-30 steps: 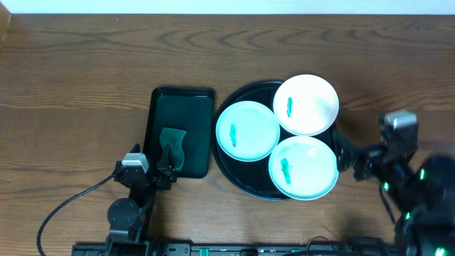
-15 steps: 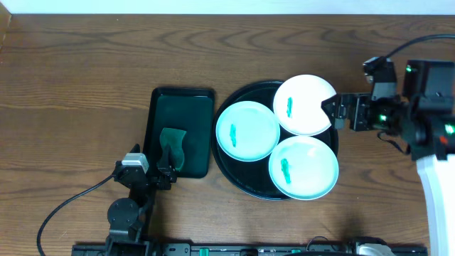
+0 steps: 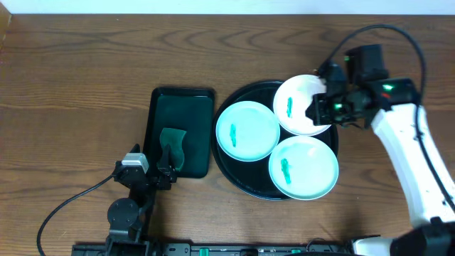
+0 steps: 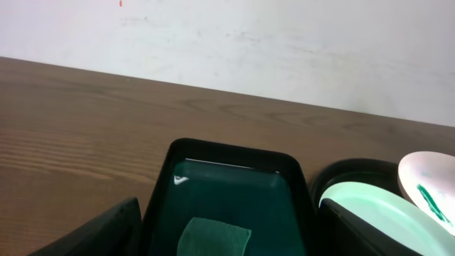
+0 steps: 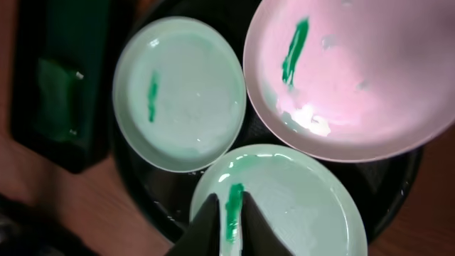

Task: Clean dirty plates on tray and stack at the side
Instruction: 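Move the right gripper up to the rim of the pink plate, then grip the pink plate rim with the right gripper and hold it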

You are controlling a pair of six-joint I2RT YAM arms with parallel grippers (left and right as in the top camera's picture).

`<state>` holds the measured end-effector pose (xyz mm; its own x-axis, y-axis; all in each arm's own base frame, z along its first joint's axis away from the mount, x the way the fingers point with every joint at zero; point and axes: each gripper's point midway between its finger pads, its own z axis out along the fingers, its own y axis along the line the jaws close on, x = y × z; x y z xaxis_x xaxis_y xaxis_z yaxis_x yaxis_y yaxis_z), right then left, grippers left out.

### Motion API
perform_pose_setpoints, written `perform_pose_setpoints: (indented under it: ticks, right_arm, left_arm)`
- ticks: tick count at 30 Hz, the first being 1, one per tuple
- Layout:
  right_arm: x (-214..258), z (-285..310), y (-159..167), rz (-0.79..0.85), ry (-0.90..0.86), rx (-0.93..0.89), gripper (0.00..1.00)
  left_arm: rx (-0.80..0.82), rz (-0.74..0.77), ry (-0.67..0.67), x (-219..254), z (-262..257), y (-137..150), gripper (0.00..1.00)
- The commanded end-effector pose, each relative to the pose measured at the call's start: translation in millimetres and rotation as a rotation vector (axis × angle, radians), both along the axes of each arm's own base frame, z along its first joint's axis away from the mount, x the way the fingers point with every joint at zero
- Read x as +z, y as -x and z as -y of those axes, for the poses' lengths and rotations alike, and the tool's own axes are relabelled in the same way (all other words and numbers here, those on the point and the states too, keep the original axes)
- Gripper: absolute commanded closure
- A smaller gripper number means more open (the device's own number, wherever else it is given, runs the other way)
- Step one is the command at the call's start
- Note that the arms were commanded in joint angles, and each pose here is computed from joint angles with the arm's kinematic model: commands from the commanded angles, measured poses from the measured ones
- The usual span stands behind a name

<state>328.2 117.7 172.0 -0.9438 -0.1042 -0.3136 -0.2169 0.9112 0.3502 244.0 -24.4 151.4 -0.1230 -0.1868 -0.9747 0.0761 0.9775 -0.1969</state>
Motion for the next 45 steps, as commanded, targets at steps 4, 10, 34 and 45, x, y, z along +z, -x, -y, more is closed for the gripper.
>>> perform_pose_setpoints:
  ticks: [4, 10, 34, 45]
  right_arm:
    - [-20, -16, -13, 0.009, 0.067, 0.046, 0.50]
    - [-56, -26, -10, -0.096, 0.093, 0.077, 0.55]
    - [-102, -19, -18, -0.177, 0.165, 0.068, 0.37]
    - [-112, -22, -18, -0.161, 0.161, 0.073, 0.26]
  left_arm:
    - [0.001, -0.045, -0.014, -14, 0, 1, 0.21]
    - [0.001, -0.045, -0.014, -14, 0, 1, 0.21]
    - [0.001, -0.045, -0.014, -14, 0, 1, 0.21]
    - [0.001, -0.045, -0.014, -14, 0, 1, 0.21]
